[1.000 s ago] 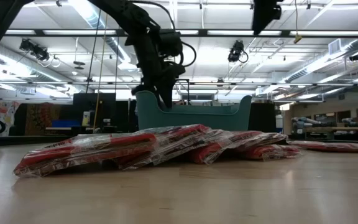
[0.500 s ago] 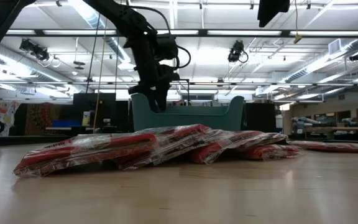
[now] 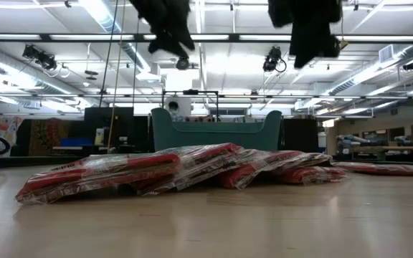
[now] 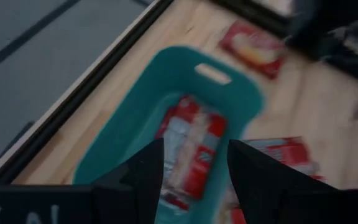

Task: Sort popcorn bags into baskets
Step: Put the red popcorn bag into the blue bin

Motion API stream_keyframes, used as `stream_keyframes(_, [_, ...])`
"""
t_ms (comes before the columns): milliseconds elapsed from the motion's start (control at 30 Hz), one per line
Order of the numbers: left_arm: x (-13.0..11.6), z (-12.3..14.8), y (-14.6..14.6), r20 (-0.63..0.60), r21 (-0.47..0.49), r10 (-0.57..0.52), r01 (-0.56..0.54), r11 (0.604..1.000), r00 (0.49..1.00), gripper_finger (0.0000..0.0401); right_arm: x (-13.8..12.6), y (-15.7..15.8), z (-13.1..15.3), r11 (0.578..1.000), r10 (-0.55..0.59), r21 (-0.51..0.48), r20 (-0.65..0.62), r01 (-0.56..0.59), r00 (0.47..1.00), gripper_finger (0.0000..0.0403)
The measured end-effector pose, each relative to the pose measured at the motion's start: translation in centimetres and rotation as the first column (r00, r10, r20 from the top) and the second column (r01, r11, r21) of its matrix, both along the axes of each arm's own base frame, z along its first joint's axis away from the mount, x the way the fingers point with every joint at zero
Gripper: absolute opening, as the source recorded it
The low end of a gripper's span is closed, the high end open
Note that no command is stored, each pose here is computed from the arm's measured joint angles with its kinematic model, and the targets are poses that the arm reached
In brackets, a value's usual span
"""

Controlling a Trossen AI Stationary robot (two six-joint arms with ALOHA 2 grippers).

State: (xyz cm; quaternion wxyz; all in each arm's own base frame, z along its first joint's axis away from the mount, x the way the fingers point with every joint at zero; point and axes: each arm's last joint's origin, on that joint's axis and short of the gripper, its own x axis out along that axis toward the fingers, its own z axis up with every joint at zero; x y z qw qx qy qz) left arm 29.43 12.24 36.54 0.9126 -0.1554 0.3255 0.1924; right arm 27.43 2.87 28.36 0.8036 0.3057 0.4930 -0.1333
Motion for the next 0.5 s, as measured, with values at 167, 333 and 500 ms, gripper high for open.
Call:
stream_keyframes(167, [-2.1, 3.0, -3.1, 0.088, 0.036, -0.075, 0.072, 0.997, 0.993, 0.018, -0.5, 0.5, -4.2, 0.995, -0.079, 0.058, -0.031, 0.081, 0.996, 0.0149])
stream_keyframes(333, [-3.9, 5.1, -5.4, 0.167, 0.069, -0.135, 0.126, 0.99, 0.977, 0.018, -1.4, 0.3, -7.8, 0.984, -0.146, 0.092, -0.06, 0.151, 0.987, 0.0167])
stream_keyframes(500, [-5.1, 6.1, -6.7, 0.214, 0.062, -0.157, 0.147, 0.987, 0.964, 0.018, -2.2, -0.1, -10.8, 0.968, -0.211, 0.131, -0.029, 0.213, 0.977, 0.0191])
